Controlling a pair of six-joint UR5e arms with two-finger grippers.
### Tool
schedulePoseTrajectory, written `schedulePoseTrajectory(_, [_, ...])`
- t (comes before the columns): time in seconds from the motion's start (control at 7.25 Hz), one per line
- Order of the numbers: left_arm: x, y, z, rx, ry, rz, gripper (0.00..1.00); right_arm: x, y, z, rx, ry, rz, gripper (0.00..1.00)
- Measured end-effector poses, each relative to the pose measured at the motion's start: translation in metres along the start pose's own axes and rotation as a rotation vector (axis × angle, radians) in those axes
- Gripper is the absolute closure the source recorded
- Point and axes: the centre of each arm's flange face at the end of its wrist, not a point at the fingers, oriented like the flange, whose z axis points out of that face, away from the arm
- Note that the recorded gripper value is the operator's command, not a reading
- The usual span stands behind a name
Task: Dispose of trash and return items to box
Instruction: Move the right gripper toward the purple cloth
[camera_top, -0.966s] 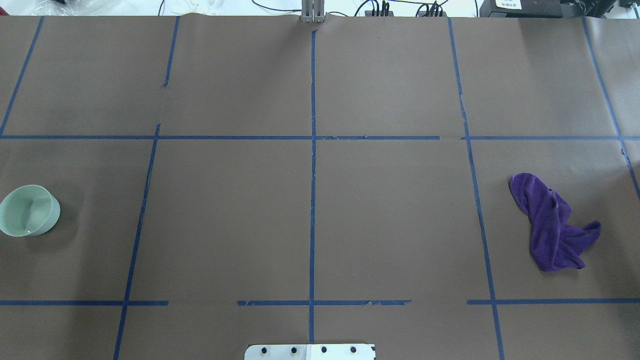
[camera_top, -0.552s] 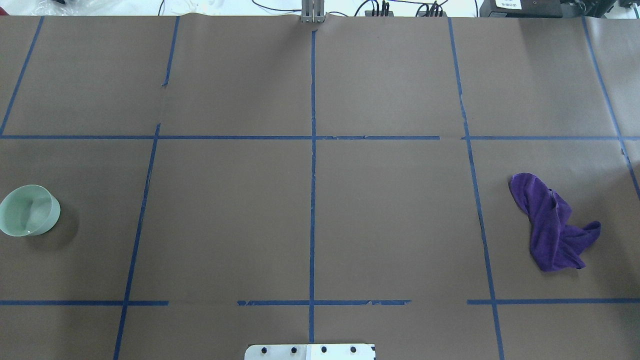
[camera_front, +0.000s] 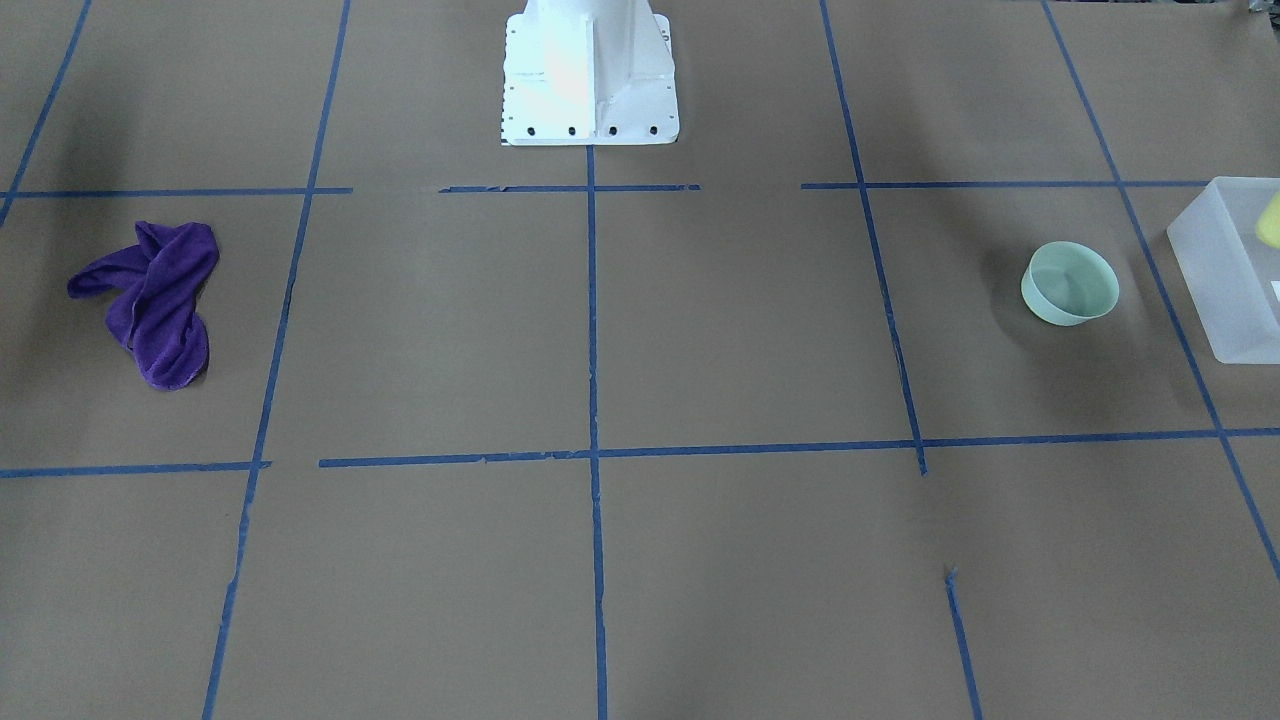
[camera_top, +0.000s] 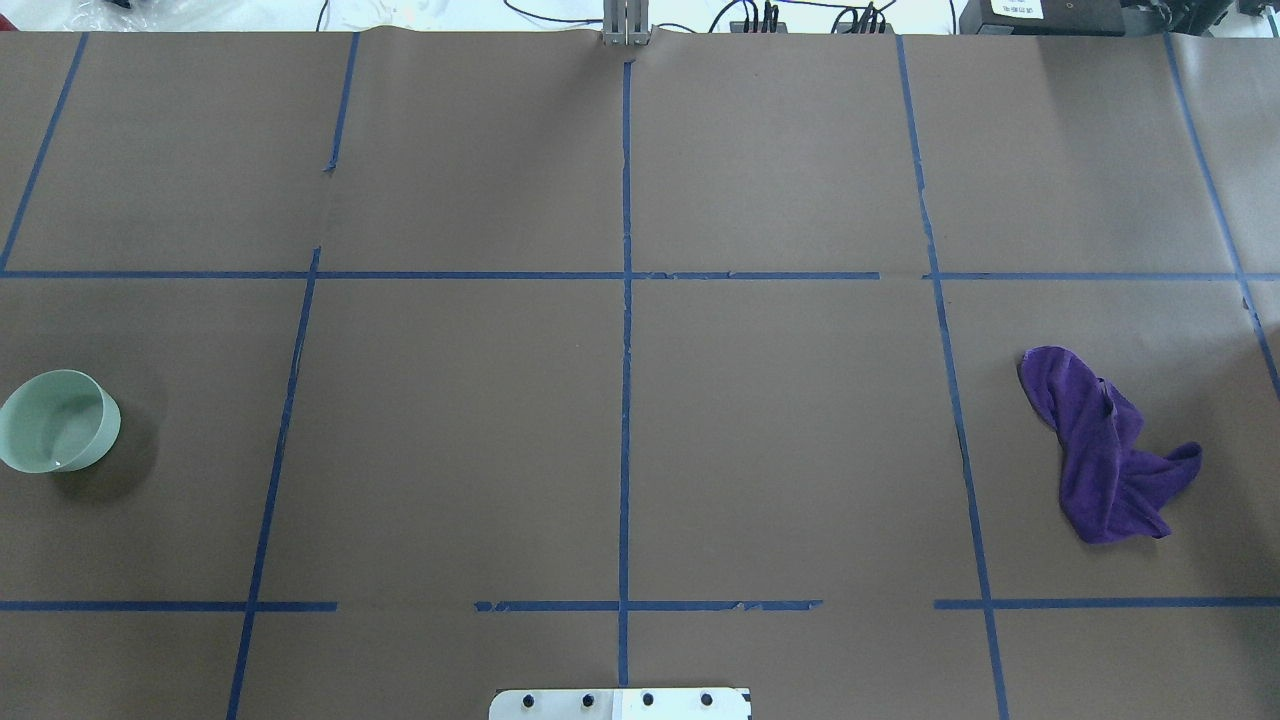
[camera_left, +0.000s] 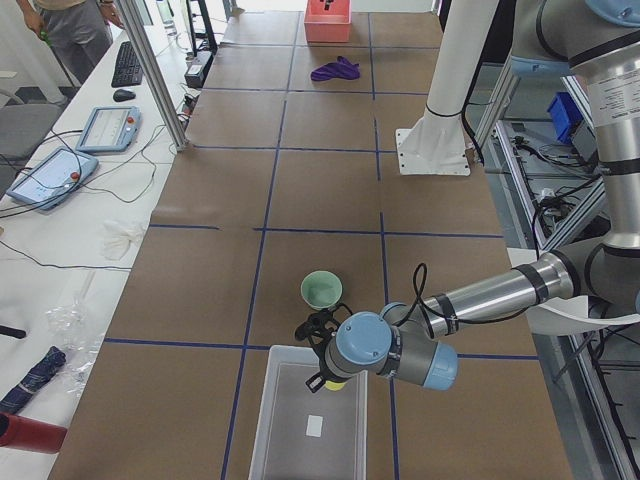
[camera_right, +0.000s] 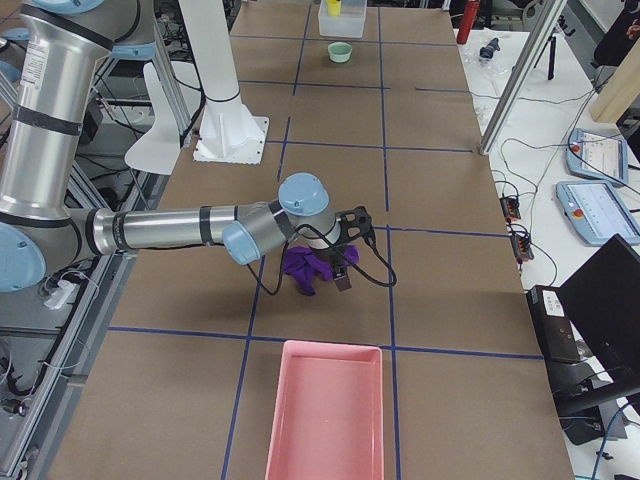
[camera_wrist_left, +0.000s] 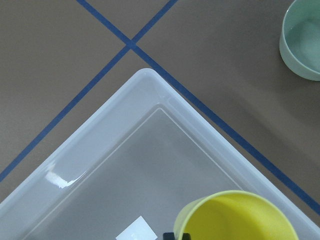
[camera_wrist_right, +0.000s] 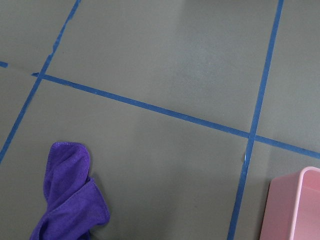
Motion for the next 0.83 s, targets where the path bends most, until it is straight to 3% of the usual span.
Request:
schedulePoseTrajectory(0.28, [0.009, -0.003, 0.017, 0.000, 0.073, 0.017, 0.71, 0.002, 0.000, 0.002, -0.003, 0.001, 0.006, 0.00])
schedulePoseTrajectory(0.83, [0.012, -0.003, 0.024, -0.004, 0.091, 0.027, 0.59, 0.003, 0.000, 0.003, -0.004, 0.000, 0.005, 0.00])
